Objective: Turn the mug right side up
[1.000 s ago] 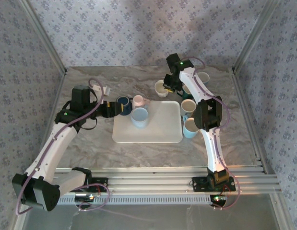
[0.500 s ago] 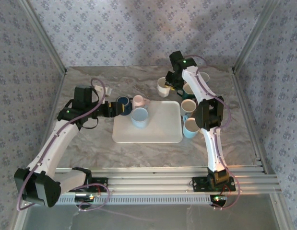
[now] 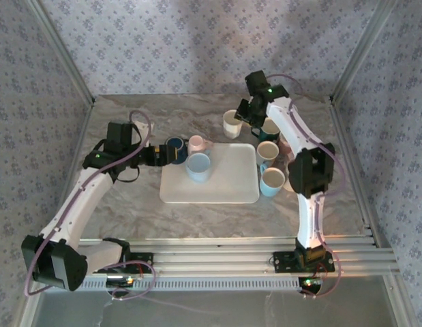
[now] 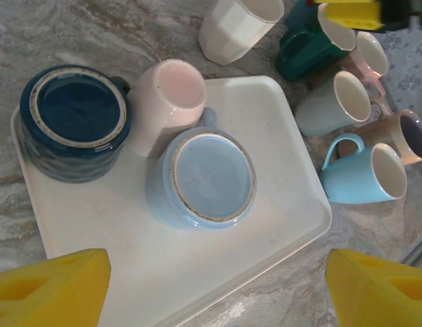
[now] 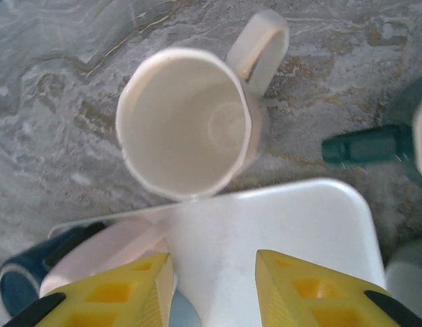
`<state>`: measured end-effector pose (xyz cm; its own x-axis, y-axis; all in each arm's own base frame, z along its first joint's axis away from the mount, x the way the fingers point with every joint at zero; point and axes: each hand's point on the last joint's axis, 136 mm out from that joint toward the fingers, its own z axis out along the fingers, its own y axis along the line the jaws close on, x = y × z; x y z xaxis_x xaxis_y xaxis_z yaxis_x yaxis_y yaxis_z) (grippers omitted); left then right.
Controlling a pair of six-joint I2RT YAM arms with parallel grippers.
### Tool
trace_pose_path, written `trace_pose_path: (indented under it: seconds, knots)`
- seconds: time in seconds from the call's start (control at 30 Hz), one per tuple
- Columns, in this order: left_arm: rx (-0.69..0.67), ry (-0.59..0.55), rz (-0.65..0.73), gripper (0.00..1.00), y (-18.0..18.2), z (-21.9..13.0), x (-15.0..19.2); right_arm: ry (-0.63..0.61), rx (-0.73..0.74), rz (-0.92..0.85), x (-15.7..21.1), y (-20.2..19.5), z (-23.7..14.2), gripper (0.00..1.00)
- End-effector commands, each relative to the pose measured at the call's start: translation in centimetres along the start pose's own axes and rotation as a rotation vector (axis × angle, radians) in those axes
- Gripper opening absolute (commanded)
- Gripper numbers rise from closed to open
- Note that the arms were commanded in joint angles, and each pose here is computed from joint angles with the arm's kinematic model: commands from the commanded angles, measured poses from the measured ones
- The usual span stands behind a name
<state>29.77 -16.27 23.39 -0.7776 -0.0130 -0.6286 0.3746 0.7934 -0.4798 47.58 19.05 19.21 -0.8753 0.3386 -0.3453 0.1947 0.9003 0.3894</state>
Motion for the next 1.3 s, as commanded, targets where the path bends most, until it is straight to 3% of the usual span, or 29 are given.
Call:
trace_pose_path:
  seconds: [0.0,0.07,0.17,0.3,0.37,0.43,0.47,0.57,0.67,0.83,0.87,0.9,1.27]
  knots:
    - [-0.031,0.023,-0.016,0.85,0.2,-0.1,0.6,-0.128,-0.174,-0.151,0.2,2.8,-3.7,0.42]
    - [-0.074,0.06,-0.026,0.85,0.8,0.5,1.9,-0.176,-0.263,-0.182,1.4,2.5,-4.6,0.43]
    - [-0.115,0.091,-0.063,0.86,1.5,0.8,3.2,-0.253,-0.259,-0.24,2.7,0.6,-5.8,0.44]
    - [-0.169,0.078,-0.126,0.92,3.2,1.1,3.1,-0.223,-0.273,-0.279,5.6,-1.2,-6.7,0.48]
    - [-0.178,0.082,-0.182,1.0,4.5,1.8,2.8,-0.204,-0.294,-0.285,6.6,-1.6,-6.9,0.5]
    - [-0.187,0.101,-0.22,1.0,5.7,2.4,2.4,-0.202,-0.3,-0.285,7.1,-2.2,-6.9,0.69]
    - [-0.189,0.114,-0.215,1.0,6.2,2.9,2.2,-0.197,-0.309,-0.285,7.5,-2.2,-6.9,0.69]
    - [-0.196,0.153,-0.108,1.0,7.1,4.4,1.4,-0.199,-0.336,-0.277,7.9,-2.1,-7.1,0.69]
    - [-0.215,0.172,0.097,1.0,8.4,5.9,0.6,-0.197,-0.362,-0.273,7.9,-1.9,-7.2,0.7]
    - [-0.207,0.082,0.49,1.0,10.2,8.6,-0.8,-0.206,-0.412,-0.275,8.0,-1.1,-7.5,0.71]
    - [-0.185,0.068,0.546,1.0,10.3,9.1,-0.9,-0.207,-0.417,-0.278,8.0,-1.0,-7.6,0.76]
    - [-0.166,0.069,0.577,1.0,10.5,9.6,-0.8,-0.205,-0.42,-0.283,8.0,-1.0,-7.7,0.98]
    - [-0.117,0.042,0.605,1.0,12.0,14.2,-2.1,-0.198,-0.435,-0.277,8.3,-1.3,-8.2,1.0]
